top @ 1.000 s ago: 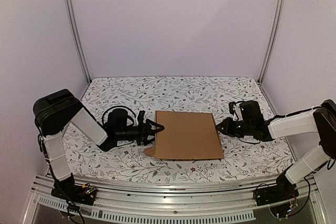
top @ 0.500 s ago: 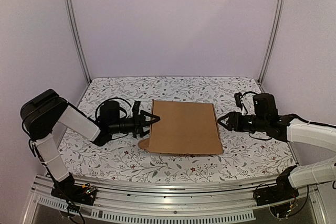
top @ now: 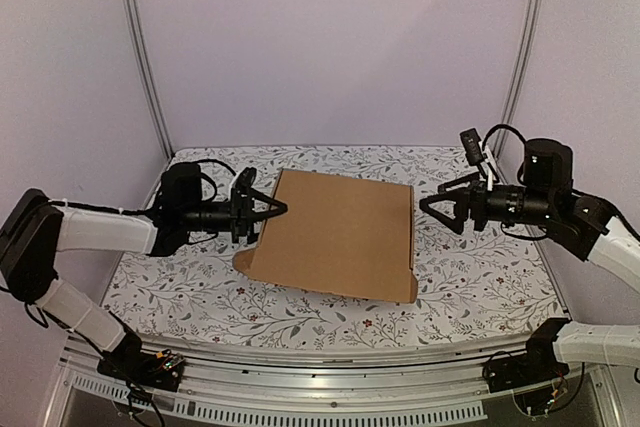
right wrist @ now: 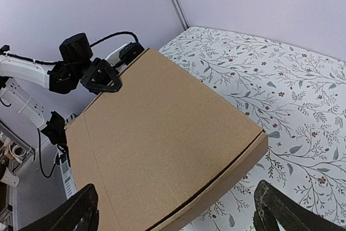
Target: Fold the paper box
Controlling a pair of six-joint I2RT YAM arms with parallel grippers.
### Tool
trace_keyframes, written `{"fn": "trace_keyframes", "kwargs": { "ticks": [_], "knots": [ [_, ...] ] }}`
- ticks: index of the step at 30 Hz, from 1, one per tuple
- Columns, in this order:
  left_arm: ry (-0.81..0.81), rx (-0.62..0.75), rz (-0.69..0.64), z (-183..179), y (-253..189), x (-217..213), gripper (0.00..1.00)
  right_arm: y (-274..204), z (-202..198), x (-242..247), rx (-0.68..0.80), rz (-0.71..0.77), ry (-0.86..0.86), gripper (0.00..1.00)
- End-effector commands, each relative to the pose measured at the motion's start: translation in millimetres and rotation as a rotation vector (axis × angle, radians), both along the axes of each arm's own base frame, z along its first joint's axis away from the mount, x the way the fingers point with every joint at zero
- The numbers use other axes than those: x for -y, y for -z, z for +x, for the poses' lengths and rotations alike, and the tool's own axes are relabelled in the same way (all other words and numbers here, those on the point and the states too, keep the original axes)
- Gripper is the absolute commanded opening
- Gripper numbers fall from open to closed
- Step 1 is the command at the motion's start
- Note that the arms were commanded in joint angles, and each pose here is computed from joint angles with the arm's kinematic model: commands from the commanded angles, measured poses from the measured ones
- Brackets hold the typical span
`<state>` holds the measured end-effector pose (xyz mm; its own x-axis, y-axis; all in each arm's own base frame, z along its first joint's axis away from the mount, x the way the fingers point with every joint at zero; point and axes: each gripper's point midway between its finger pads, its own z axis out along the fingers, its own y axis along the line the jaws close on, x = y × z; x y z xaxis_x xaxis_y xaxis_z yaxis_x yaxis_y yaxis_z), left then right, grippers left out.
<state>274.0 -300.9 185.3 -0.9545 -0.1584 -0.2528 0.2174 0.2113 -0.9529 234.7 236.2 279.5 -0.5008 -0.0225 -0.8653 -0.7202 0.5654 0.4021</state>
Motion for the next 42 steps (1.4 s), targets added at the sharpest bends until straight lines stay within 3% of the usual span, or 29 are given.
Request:
{"fn": "trace_keyframes", "kwargs": {
  "ticks": [1,8,12,17,26,32,42],
  "knots": [
    [0.118,0.028,-0.040,-21.1,-35.5,-7.2,0.48,-25.6,-45.5,-8.1,0.213,-0.094,-0.153,0.99],
    [0.233,0.096,-0.035,-50.5,-62.2,-20.2,0.48,-39.8,-93.7,-8.6,0.528,-0.293,-0.345,0.99],
    [0.262,0.124,-0.016,-61.2,-70.6,-26.4,0.49,-32.9,-105.8,-9.3,0.759,-0.495,-0.401,0.99],
    [0.282,0.121,0.012,-67.0,-74.1,-30.3,0.49,-19.1,-104.5,-18.6,1.094,-0.776,-0.389,0.99],
    [0.326,0.119,0.026,-73.9,-68.8,-31.7,0.47,15.7,-112.4,-51.6,1.565,-1.139,-0.402,0.99],
    [0.341,0.111,0.025,-75.6,-61.6,-31.3,0.46,23.3,-121.4,-72.5,1.708,-1.145,-0.318,0.99],
    [0.386,0.110,0.002,-79.4,-57.6,-30.1,0.43,26.8,-124.3,-104.5,1.740,-1.167,-0.184,0.99]
  ]
}}
